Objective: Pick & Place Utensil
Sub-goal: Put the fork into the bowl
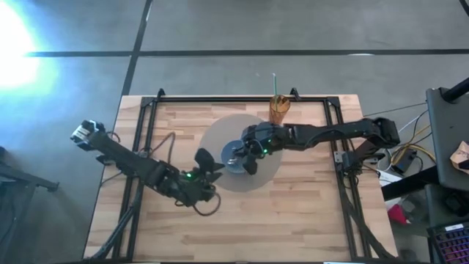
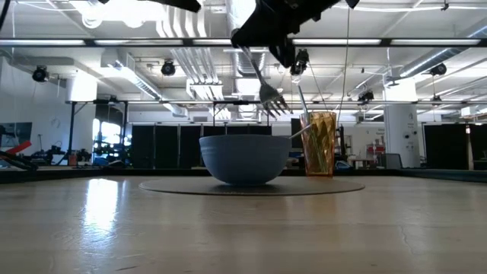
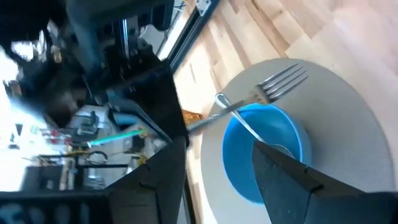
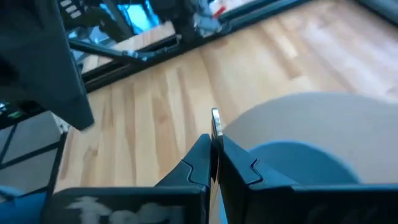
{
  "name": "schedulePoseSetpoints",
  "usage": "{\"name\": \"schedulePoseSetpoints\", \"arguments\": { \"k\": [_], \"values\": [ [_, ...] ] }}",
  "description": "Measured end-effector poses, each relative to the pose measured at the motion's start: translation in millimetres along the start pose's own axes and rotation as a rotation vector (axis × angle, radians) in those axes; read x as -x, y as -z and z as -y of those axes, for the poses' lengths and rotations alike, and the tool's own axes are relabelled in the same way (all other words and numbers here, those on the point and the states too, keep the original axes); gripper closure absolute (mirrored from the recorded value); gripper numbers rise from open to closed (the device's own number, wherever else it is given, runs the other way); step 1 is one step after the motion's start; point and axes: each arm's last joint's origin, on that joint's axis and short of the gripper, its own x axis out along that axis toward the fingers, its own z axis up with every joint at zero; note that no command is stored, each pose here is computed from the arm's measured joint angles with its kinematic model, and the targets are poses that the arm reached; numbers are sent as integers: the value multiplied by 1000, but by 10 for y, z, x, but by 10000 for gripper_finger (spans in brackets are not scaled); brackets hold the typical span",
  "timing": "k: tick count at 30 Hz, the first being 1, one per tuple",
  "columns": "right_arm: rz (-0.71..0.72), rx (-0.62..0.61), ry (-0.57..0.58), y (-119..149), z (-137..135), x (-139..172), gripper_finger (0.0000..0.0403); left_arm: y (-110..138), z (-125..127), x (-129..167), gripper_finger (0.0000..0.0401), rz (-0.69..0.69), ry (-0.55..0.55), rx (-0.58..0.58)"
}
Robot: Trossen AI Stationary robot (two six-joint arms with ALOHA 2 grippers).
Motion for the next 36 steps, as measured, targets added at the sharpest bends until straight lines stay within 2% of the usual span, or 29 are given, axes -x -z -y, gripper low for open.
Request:
{"name": "schedulePoseSetpoints", "arguments": {
  "k": [8, 14, 18, 23, 29, 36],
  "values": [
    [104, 56, 13, -204, 59, 323, 390, 247, -201, 242, 213, 23, -4, 217],
    [214, 119, 29, -378, 150, 532, 390, 498, -132, 212, 213, 92, 130, 395],
    [296, 148, 54, -499, 263, 614, 390, 614, -44, 116, 213, 163, 121, 480],
    [371, 124, 98, -616, 455, 648, 390, 724, 50, 32, 213, 251, 56, 582],
    [383, 47, 148, -661, 690, 601, 390, 795, 144, -13, 213, 365, 2, 714],
    [347, -80, 159, -623, 887, 415, 390, 874, 260, -59, 213, 378, 8, 789]
  ]
}}
